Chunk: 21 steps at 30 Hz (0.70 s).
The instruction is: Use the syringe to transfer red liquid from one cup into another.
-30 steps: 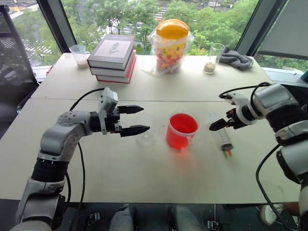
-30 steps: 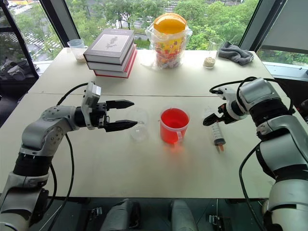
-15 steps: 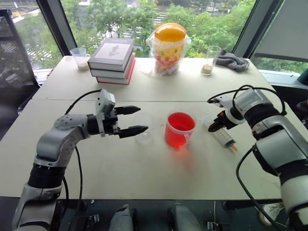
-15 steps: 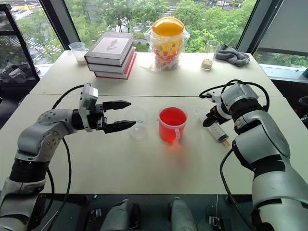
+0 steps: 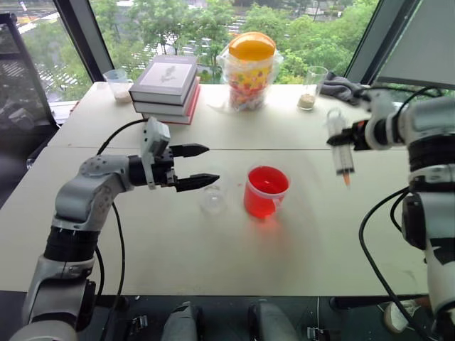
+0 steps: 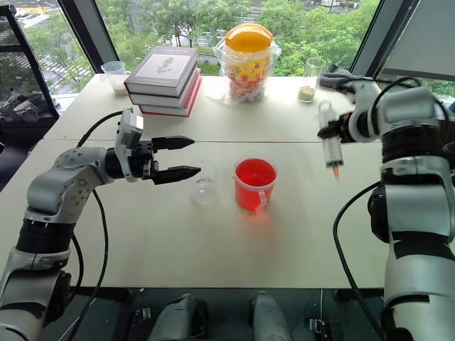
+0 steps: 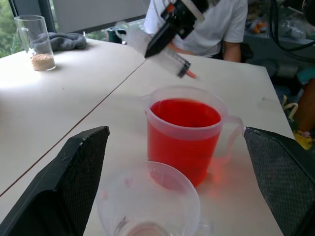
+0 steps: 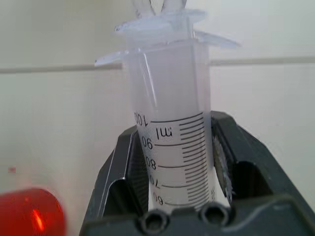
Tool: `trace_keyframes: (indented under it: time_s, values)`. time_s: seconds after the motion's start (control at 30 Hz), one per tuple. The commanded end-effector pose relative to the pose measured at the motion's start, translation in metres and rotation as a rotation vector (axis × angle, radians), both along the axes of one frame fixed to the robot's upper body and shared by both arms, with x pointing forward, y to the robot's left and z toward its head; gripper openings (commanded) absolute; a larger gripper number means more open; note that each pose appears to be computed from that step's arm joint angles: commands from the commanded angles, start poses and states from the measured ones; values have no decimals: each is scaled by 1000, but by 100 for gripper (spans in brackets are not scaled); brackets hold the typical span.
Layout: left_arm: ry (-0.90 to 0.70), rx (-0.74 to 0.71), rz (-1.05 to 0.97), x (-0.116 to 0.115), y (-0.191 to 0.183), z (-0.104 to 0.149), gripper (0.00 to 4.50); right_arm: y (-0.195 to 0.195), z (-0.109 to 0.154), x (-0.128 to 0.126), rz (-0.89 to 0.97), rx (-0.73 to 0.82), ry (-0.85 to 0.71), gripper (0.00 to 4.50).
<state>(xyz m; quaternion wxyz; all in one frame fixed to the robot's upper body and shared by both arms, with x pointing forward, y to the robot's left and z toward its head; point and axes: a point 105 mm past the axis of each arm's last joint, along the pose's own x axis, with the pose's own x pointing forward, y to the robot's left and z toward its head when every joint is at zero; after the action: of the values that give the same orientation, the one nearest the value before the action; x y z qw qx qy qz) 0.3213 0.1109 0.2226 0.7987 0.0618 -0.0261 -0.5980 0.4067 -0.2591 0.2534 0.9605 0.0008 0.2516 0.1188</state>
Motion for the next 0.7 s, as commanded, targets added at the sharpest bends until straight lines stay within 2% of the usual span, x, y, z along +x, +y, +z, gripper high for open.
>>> trace_keyframes:
  time_s: [0.03, 0.13, 0.2, 0.27, 0.37, 0.5, 0.7]
  values:
    - [-59, 14, -29, 3, -2, 13, 450, 27, 56, -19, 70, 67, -380, 143]
    - [-67, 21, -49, 8, -5, 17, 450, 61, 93, -48, 180, 167, -704, 143]
    - [-69, 20, -58, 11, -5, 20, 450, 81, 102, -65, 254, 249, -812, 143]
    - [-73, 21, -65, 13, -6, 23, 450, 97, 98, -76, 309, 316, -849, 143]
    - [-79, 21, -70, 15, -6, 27, 450, 121, 78, -88, 394, 364, -866, 143]
    - [-81, 20, -75, 15, -5, 32, 450, 143, 40, -97, 464, 306, -856, 143]
    - [-86, 21, -91, 13, -8, 39, 450, 148, 2, -99, 448, 263, -839, 143]
